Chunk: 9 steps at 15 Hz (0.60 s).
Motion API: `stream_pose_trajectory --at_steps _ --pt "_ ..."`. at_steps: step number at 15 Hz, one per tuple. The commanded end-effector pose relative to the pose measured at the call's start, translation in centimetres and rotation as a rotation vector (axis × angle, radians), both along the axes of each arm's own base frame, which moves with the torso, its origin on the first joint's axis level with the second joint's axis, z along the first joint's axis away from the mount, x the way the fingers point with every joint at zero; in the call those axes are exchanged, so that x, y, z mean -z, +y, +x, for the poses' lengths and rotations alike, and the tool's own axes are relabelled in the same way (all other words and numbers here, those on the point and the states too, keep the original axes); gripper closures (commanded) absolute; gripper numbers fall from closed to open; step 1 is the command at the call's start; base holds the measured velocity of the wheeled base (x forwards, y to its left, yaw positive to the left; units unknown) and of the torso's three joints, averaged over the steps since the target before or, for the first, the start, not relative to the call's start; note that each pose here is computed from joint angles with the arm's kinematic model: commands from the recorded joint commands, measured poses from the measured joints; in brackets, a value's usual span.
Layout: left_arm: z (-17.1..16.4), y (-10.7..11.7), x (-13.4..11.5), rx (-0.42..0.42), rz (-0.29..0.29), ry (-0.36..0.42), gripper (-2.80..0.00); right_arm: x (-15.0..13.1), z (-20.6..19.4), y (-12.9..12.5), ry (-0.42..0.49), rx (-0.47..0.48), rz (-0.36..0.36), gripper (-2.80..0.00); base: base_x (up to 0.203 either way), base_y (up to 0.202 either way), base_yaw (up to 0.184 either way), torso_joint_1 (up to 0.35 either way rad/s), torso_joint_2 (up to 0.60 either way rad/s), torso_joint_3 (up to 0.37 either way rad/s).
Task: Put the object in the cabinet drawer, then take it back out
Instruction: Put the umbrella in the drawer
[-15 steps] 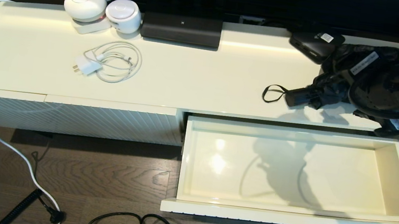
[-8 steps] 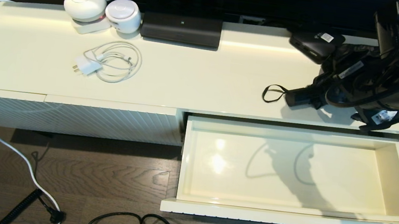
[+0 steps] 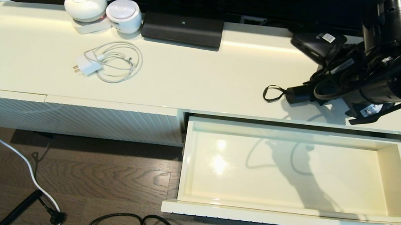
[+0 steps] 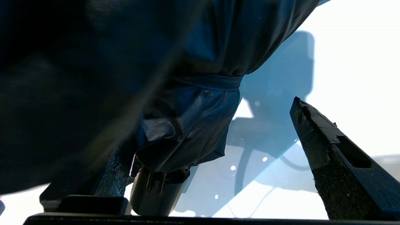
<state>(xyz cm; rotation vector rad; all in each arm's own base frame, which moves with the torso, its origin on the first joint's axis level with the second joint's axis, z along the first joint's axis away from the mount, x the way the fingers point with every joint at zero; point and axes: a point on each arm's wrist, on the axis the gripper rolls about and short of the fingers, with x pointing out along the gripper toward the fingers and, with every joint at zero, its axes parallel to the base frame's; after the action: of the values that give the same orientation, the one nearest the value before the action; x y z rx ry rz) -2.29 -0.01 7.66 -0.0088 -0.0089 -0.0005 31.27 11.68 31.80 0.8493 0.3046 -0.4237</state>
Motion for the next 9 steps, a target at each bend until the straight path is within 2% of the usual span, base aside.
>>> stream_pose_trajectory --at_steps 1,9 --pt "-0.02 0.00 -0.01 0.000 0.000 -0.002 0.00 0.76 0.66 0.31 0.021 0.000 -0.003 -2.80 0.000 0.000 0.000 0.000 0.00 0.000" --pt "-0.02 0.00 -0.01 0.000 0.000 -0.003 0.00 1.21 1.52 0.65 0.028 -0.015 0.000 -2.80 0.000 0.000 0.000 0.000 0.00 0.000"
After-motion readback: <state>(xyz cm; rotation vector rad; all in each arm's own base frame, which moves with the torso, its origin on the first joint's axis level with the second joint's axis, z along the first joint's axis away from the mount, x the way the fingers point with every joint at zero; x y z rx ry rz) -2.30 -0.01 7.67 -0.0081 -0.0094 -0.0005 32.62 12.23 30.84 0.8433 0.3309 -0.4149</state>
